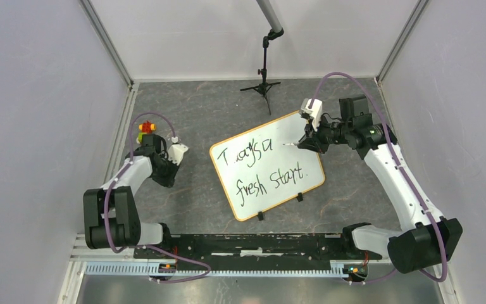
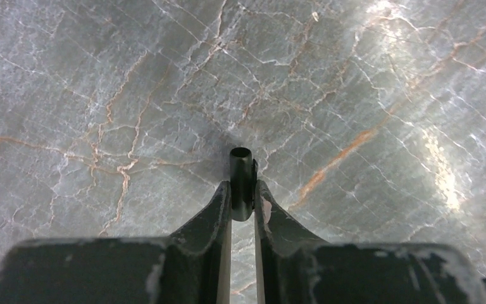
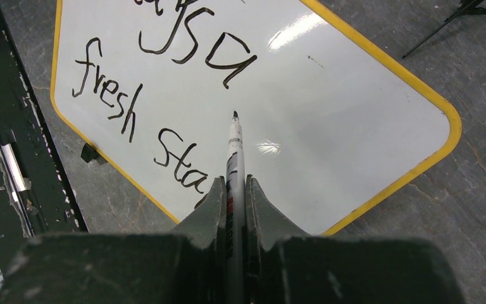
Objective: Write a sentence on the whiteboard
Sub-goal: Pick up the pen cap from the center of the board, then insert the whiteboard marker without the cap into the pen cap.
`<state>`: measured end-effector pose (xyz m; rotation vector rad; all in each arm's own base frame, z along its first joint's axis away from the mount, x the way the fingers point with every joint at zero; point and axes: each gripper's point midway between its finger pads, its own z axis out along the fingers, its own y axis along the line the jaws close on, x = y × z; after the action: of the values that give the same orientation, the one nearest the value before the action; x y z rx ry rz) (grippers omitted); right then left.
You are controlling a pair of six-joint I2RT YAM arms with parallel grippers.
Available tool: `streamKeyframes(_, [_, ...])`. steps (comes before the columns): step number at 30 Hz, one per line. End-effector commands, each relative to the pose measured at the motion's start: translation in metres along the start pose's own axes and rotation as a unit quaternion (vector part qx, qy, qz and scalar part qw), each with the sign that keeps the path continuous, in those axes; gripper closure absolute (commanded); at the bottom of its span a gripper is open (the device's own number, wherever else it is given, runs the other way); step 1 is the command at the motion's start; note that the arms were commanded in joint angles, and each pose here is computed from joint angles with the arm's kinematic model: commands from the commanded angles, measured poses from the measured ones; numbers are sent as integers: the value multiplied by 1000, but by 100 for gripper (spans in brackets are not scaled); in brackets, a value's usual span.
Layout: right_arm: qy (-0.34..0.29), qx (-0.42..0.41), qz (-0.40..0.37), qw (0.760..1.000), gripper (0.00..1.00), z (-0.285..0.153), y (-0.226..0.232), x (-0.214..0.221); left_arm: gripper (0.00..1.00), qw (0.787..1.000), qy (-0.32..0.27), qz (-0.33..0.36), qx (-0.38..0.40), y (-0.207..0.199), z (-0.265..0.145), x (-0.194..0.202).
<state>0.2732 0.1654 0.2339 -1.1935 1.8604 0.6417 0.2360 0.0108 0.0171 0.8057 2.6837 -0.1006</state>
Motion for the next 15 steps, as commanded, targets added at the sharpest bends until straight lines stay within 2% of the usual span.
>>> streamKeyframes(1, [-23, -1, 1, 1000, 100, 1, -2, -12, 97, 999, -50, 3, -7, 2, -33, -31])
streamKeyframes(5, [-37, -7, 11, 999, 100, 3, 1, -15, 98, 996, -87, 13, -32, 13, -76, -61])
streamKeyframes(9, [-69, -13, 27, 997, 100, 3, 3, -29, 98, 990, -125, 57, -22, 9, -131, -90])
streamKeyframes(12, [-99, -39, 47, 993, 100, 4, 12, -41, 98, 977, -179, 117, -21, -6, -179, -121])
streamKeyframes(15, [-118, -74, 64, 988, 100, 6, 22, -49, 98, 959, -204, 196, -2, -40, -217, -148])
